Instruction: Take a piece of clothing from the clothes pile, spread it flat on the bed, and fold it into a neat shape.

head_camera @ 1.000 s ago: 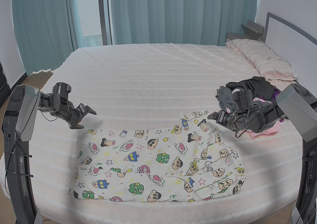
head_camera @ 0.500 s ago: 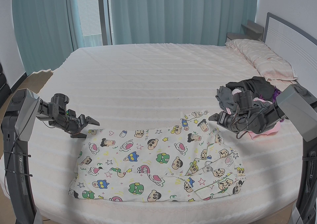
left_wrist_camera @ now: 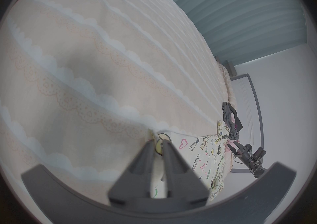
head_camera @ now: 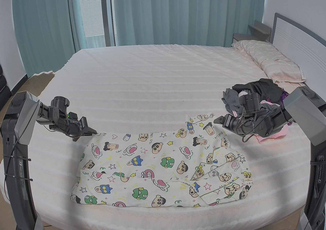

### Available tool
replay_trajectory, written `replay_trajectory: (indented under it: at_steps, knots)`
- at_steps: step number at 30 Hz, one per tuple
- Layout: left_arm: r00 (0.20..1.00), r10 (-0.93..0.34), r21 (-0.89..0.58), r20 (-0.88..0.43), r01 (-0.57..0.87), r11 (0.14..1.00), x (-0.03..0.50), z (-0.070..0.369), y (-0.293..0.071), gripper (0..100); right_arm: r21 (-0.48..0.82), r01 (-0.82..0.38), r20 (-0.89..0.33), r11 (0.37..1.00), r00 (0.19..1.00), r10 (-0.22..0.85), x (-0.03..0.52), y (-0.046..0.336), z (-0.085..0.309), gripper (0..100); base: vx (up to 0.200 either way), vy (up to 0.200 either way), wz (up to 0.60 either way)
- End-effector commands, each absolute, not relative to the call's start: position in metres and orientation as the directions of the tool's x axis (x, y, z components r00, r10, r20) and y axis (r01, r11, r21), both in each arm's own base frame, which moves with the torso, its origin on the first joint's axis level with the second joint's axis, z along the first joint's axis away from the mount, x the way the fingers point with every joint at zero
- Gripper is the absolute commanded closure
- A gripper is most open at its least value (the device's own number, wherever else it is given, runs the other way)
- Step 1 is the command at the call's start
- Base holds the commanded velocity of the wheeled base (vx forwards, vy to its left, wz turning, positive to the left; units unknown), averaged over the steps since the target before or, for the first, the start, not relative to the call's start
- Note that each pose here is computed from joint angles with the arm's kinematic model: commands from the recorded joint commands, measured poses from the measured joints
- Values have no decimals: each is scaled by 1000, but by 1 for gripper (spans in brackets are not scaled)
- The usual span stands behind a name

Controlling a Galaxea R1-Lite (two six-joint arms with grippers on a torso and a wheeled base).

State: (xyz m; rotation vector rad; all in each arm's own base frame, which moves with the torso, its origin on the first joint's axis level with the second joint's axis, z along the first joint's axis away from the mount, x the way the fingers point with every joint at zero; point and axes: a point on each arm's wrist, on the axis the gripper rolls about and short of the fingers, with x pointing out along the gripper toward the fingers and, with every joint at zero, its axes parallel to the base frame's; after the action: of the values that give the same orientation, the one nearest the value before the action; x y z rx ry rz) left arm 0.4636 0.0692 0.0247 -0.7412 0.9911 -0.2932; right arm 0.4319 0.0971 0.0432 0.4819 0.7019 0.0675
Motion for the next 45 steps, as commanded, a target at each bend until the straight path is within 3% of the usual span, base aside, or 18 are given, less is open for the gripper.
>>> replay_trajectory:
  at_steps: [1, 9, 15, 26, 27, 45]
  knots:
    - [534, -539, -683, -651, -103, 723, 464, 24, 70, 100, 452, 91, -593, 887, 774, 223, 435, 99, 45, 0, 0, 0, 0]
    - [572, -520, -684, -634, -102, 722, 456, 47, 81, 100, 451, 86, -590, 889, 775, 225, 450, 105, 56, 0, 0, 0, 0]
    - [590, -517, -683, -620, -81, 726, 447, 69, 78, 100, 438, 71, -606, 896, 759, 236, 464, 121, 43, 0, 0, 0, 0]
    - [588, -514, -680, -624, -85, 729, 445, 70, 78, 100, 392, 65, -618, 918, 758, 211, 483, 131, 24, 0, 0, 0, 0]
    - [589, -513, -679, -625, -86, 729, 445, 70, 78, 100, 392, 65, -619, 918, 757, 210, 483, 131, 23, 100, 0, 0, 0]
    - [607, -488, -663, -627, -87, 744, 438, 84, 77, 100, 409, 94, -579, 908, 795, 178, 477, 128, 49, 100, 0, 0, 0]
